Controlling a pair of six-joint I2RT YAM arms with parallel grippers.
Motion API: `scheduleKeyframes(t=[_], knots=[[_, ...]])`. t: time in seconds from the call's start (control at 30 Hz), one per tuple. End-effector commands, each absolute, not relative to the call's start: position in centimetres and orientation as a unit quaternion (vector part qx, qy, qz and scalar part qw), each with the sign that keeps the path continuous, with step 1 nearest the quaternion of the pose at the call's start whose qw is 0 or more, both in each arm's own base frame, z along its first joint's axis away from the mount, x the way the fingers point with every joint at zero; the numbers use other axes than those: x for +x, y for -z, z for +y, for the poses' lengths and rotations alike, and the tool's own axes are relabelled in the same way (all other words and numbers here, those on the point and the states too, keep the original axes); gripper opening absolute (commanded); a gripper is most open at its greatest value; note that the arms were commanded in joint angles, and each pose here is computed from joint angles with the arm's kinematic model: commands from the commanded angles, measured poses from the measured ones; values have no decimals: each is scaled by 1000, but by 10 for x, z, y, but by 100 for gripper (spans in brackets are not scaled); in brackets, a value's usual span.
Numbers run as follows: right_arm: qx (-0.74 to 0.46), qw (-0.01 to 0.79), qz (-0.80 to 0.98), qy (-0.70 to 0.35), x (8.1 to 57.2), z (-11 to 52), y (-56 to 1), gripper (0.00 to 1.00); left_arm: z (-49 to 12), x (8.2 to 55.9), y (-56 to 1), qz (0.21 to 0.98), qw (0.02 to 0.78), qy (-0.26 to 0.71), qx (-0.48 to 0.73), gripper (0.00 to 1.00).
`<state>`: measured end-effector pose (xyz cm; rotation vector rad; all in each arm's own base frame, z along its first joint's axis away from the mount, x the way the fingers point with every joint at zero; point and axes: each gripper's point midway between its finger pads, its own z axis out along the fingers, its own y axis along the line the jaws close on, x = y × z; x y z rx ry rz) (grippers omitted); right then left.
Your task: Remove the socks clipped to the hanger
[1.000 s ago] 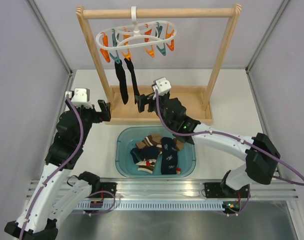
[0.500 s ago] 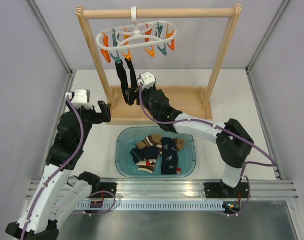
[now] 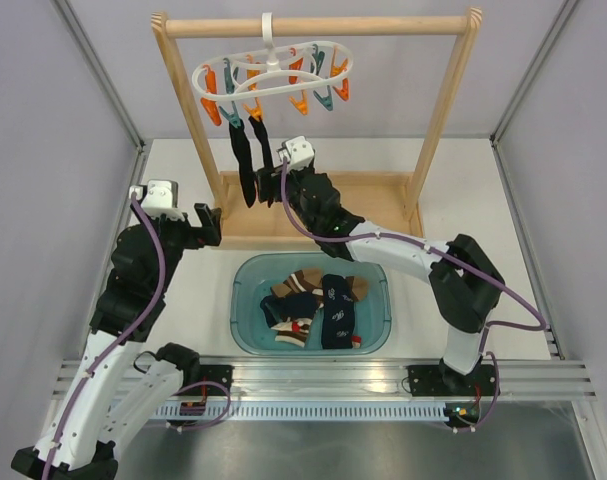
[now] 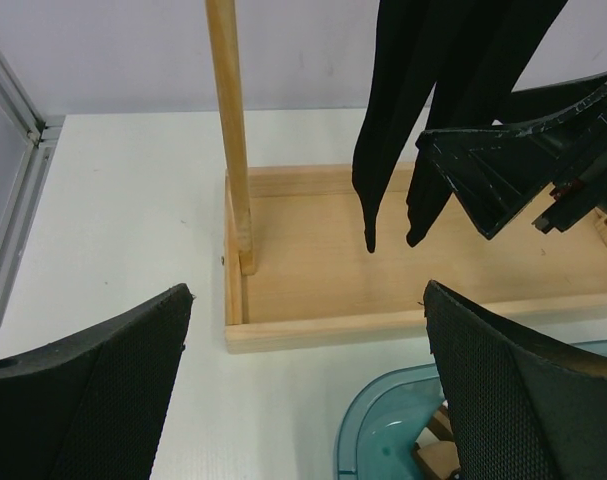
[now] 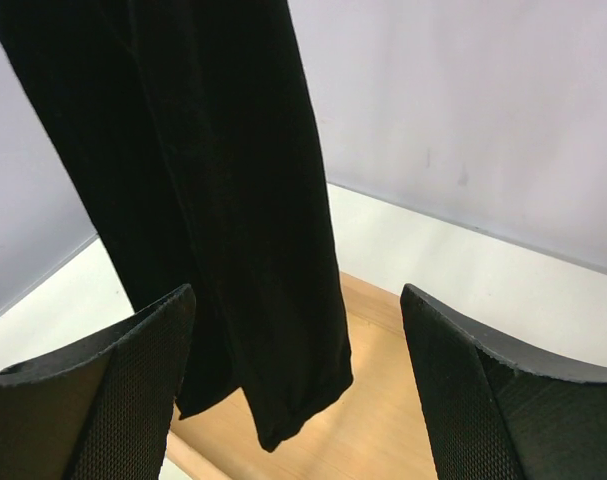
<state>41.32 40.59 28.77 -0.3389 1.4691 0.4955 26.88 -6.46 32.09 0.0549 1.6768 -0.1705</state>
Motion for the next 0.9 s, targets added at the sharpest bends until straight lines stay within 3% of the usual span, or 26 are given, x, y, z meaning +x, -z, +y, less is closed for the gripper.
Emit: scheduleKeyframes(t=[0.0, 0.47, 0.87], knots=[[-135, 721, 640, -227, 416, 396, -309, 87, -68, 270, -326, 734, 672, 95, 15, 100], [-123, 733, 640, -195, 443, 398, -307, 85, -70, 271, -325, 736, 670, 100, 17, 100], [-123, 732, 641, -194, 460, 416, -301, 63, -72, 270, -326, 734, 671, 104, 20, 100]])
